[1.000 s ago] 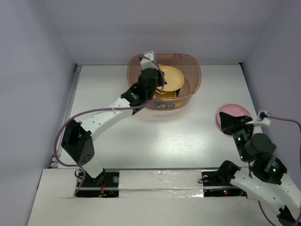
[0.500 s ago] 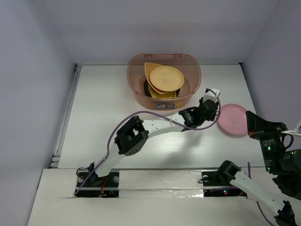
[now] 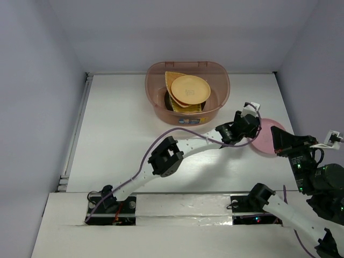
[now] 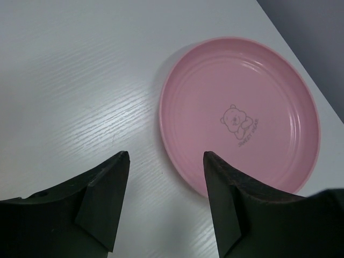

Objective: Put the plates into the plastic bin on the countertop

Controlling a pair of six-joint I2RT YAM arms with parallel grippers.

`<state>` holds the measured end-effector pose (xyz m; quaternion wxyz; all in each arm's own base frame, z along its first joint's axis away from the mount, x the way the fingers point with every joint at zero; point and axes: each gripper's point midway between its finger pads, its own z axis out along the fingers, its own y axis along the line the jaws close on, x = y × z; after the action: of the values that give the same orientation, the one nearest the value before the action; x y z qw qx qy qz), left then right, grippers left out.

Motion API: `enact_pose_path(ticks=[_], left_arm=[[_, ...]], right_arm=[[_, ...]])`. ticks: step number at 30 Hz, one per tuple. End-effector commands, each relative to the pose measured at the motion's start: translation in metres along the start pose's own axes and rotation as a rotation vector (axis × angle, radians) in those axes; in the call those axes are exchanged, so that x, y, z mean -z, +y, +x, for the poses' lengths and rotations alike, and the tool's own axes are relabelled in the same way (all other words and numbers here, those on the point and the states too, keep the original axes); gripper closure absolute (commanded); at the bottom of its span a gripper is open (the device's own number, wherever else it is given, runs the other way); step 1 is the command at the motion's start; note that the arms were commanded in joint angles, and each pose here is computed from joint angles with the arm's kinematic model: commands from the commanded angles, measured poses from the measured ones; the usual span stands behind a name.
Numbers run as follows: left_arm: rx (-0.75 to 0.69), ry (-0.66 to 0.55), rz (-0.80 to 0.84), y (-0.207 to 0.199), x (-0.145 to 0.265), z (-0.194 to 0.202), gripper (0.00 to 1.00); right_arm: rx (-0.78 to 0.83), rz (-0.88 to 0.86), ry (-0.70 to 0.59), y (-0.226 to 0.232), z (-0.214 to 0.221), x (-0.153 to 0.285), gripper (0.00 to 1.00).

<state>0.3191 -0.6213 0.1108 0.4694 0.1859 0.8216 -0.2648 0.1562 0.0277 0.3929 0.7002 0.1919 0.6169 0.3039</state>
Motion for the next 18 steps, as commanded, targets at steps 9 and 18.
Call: enact_pose_path(ticks=[9,18], left_arm=[[-0.048,0.115,-0.011,0.007,-0.02,0.056,0.53],[-0.061,0.117,-0.032,0.011,-0.016,0.064,0.56]], right_arm=[[-0.015,-0.099,0.031,0.022,0.006,-0.003,0.92],[0.006,-0.12,0.089,0.03,0.026,-0.011,0.93]])
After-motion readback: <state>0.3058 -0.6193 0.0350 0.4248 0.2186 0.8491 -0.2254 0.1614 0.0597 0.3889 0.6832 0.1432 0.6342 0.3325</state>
